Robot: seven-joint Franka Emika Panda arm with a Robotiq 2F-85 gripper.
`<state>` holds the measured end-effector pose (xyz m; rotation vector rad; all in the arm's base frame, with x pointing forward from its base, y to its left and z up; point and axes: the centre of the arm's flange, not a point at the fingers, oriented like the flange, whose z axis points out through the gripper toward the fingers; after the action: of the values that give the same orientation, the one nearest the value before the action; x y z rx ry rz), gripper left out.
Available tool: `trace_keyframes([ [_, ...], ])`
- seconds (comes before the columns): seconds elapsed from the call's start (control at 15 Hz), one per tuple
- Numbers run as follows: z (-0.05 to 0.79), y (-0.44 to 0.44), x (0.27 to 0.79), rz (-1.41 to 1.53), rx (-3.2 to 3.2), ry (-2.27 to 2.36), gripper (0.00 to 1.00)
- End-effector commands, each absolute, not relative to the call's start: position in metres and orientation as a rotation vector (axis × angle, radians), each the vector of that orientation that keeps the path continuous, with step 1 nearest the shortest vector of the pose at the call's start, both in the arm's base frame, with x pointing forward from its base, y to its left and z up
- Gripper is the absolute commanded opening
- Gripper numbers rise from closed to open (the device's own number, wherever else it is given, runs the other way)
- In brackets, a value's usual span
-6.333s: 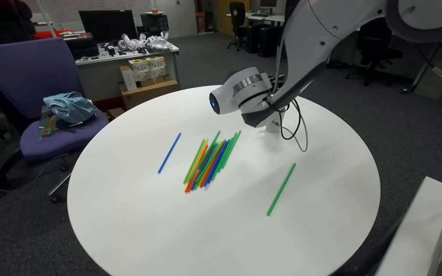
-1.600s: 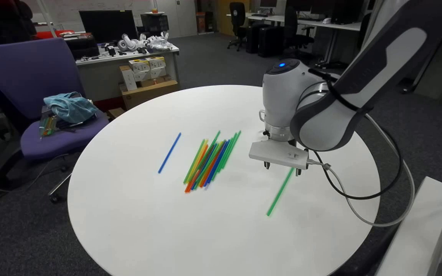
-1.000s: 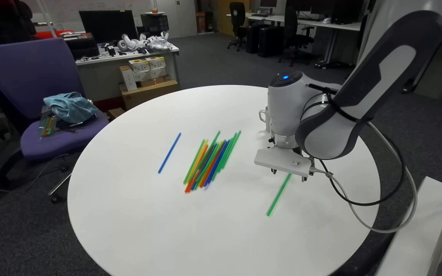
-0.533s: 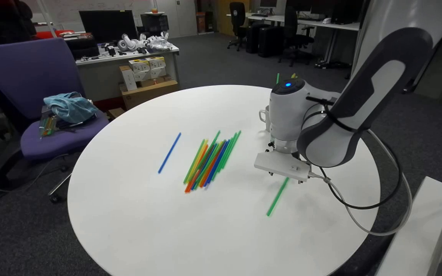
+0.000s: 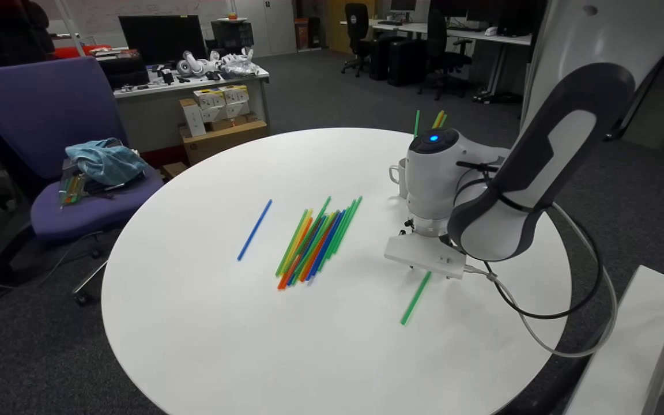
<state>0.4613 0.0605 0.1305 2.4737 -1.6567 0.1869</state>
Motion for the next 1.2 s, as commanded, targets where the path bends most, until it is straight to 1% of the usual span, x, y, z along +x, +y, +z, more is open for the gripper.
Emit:
trace_keyframes([
  [0.0, 0.128, 0.06, 0.457, 0.231, 2.473, -1.669, 0.58],
  [0.27, 0.129, 0.061, 0.459, 0.247, 2.478, -1.665, 0.25],
  [0.47, 0.131, 0.061, 0.461, 0.257, 2.485, -1.663, 0.02],
  [0.53, 0.131, 0.061, 0.461, 0.259, 2.487, -1.662, 0.0],
  [0.87, 0.147, 0.05, 0.464, 0.275, 2.464, -1.676, 0.0],
  [1.13, 0.179, 0.021, 0.484, 0.386, 2.332, -1.643, 0.0],
])
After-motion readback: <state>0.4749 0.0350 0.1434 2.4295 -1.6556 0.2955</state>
